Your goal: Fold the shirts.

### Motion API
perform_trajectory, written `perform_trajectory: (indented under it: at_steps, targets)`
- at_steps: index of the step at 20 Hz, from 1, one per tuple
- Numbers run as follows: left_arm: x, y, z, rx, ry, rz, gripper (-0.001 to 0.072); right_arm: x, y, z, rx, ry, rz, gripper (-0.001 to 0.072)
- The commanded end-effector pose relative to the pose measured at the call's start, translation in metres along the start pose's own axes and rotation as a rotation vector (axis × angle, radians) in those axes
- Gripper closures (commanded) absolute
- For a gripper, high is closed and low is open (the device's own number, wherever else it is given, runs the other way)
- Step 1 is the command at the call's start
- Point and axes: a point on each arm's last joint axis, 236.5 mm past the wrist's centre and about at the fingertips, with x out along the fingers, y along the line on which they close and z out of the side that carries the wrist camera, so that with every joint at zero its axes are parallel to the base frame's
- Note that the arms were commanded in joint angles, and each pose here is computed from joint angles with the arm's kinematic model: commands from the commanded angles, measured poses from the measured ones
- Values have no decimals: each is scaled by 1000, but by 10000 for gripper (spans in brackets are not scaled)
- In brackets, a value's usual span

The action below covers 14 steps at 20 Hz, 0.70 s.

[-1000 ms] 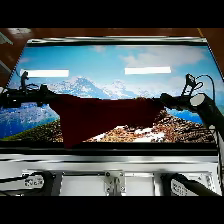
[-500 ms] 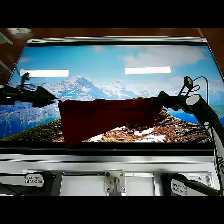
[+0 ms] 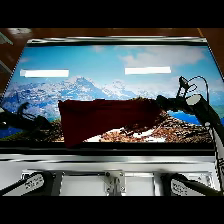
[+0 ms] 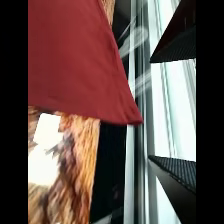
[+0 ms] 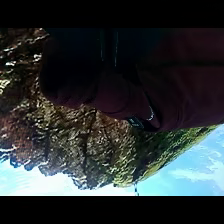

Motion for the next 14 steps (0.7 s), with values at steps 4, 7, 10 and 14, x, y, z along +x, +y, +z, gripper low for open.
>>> perform_trajectory:
  at_steps: [4, 7, 10, 14]
  targets:
    - [67, -1, -30, -58, 1, -63, 1, 0, 1, -4, -39, 19, 5, 649]
    - [71, -15, -17, -31, -58, -105, 1, -1, 2, -7, -39, 29, 8, 649]
    - [84, -18, -21, -17, -24, -94, 1, -1, 2, -7, -39, 29, 9, 649]
    - [104, -18, -20, -54, 7, -96, 2, -1, 2, -7, -39, 31, 10, 649]
